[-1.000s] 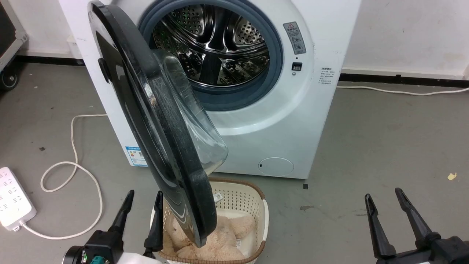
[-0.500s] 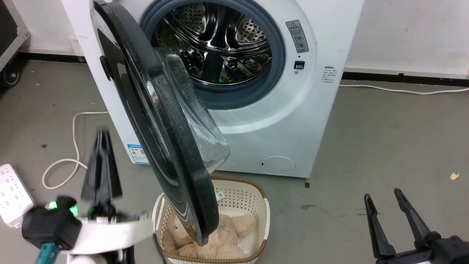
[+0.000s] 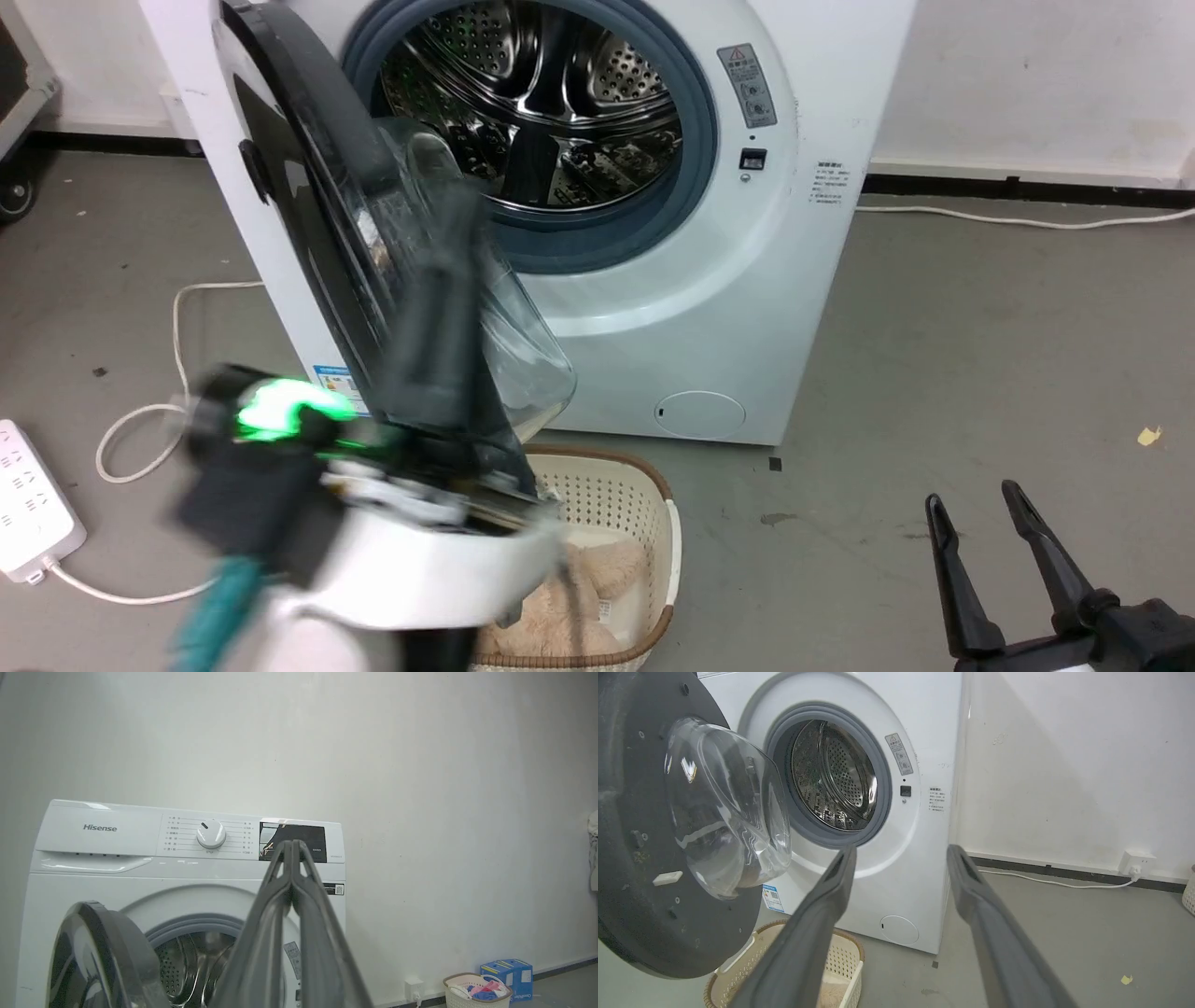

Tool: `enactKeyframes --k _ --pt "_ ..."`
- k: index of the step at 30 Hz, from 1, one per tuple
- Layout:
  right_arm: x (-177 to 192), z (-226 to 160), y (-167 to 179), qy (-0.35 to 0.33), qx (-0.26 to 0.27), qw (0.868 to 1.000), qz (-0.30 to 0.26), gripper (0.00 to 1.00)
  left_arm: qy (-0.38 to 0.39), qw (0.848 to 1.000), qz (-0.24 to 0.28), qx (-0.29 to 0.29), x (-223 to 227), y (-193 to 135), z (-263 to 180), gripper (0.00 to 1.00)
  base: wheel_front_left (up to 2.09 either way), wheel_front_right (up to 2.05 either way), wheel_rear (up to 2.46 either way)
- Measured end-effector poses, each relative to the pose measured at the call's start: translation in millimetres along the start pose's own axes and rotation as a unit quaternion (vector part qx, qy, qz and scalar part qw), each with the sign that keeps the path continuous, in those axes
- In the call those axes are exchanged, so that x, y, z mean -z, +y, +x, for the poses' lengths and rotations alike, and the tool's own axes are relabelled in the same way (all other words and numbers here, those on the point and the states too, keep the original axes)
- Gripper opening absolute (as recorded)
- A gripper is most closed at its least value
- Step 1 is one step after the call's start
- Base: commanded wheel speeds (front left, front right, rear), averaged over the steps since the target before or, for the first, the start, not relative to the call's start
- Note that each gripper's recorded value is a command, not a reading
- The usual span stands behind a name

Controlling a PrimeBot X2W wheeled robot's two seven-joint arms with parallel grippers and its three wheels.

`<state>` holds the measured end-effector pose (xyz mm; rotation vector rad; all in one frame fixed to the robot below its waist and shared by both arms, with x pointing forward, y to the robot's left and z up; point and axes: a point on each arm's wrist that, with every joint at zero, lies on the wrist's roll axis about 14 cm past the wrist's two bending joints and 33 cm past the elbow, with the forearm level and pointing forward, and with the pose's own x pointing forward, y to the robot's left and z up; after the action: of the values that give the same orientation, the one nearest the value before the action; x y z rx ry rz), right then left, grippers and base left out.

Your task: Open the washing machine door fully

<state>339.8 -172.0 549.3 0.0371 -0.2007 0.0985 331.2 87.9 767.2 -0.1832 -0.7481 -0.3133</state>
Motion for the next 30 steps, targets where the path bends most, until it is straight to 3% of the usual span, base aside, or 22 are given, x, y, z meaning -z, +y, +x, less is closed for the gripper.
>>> enactKeyframes --k 6,13,18,30 --pt "4 -1 -3 0.006 0.005 1.0 0.0 1.0 0.108 0.992 -0.06 0.038 61 -42 -18 0.0 0.0 0.0 0.0" --pt "8 1 -6 0.012 0.009 1.0 0.0 1.0 0.279 0.955 -0.092 0.035 153 -65 -78 0.0 0.0 0.0 0.0" --pt "15 2 -6 0.021 0.009 1.0 0.003 1.0 0.338 0.937 -0.09 0.003 188 -53 -108 0.0 0.0 0.0 0.0" --pt "21 13 11 0.025 -0.019 0.999 0.011 1.0 0.349 0.932 -0.044 -0.088 197 8 -135 0.0 0.0 0.0 0.0"
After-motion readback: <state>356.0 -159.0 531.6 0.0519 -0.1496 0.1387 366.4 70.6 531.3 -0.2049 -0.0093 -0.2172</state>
